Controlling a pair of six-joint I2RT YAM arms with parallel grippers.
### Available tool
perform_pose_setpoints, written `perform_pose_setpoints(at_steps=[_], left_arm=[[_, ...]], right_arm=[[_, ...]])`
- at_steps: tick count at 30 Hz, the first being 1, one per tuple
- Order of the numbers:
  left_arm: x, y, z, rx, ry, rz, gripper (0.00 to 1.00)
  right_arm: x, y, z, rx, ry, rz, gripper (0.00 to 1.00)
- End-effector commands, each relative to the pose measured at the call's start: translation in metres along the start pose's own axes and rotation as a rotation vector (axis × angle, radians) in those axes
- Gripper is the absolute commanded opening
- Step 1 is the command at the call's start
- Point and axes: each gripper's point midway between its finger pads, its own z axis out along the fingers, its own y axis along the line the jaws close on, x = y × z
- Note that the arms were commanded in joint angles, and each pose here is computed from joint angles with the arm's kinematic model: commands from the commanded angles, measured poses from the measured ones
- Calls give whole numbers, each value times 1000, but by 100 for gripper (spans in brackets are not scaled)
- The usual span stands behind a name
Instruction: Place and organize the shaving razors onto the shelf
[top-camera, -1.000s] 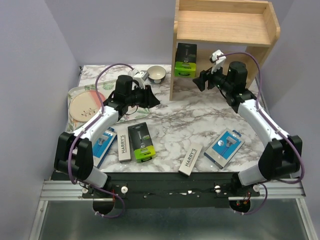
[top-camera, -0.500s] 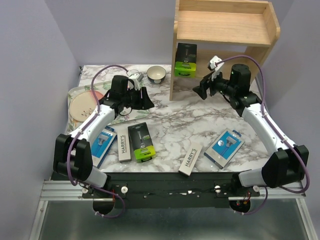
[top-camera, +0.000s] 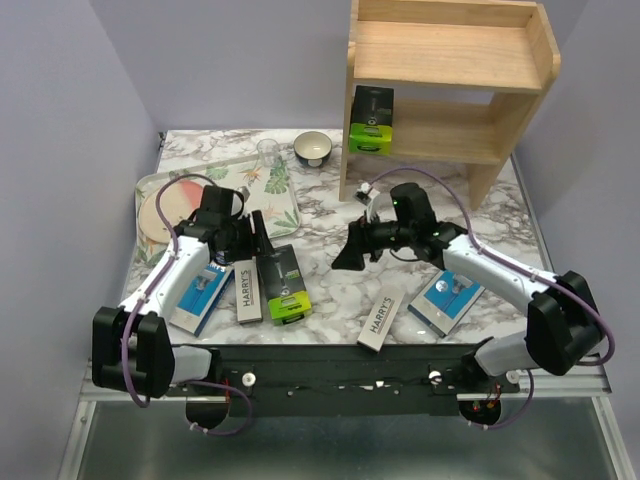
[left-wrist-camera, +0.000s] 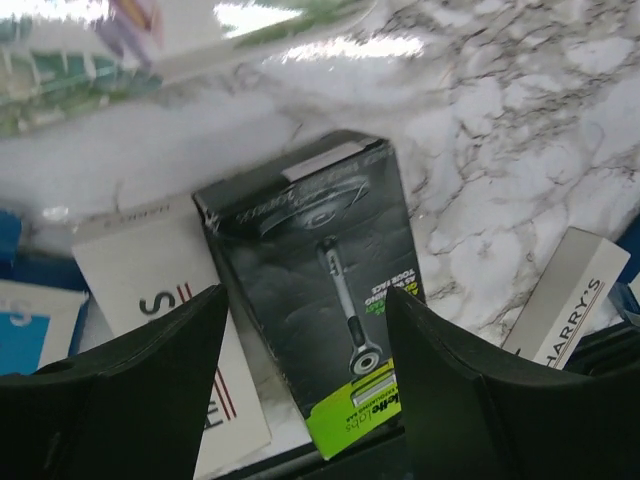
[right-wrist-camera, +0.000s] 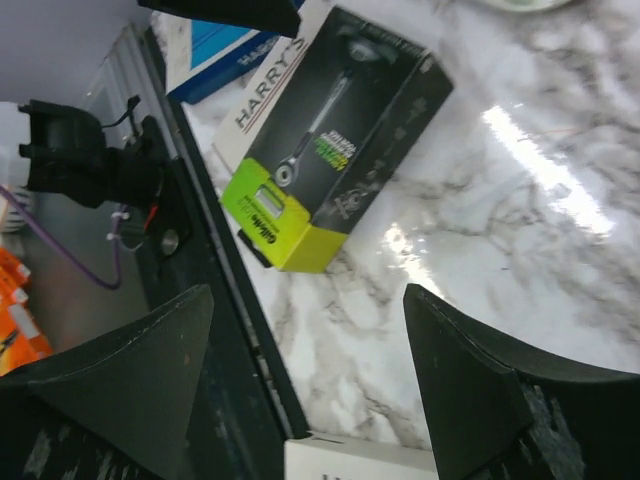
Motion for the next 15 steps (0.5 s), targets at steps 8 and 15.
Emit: perform_pose_setpoints(at_steps=[8, 15], left_arm=[[63, 25, 14, -56, 48, -315, 69], [68, 2, 38, 64, 141, -370, 54]], right_arm=[[21, 12, 63, 25, 114, 210, 91], [46, 18, 56, 4, 135, 330, 90]])
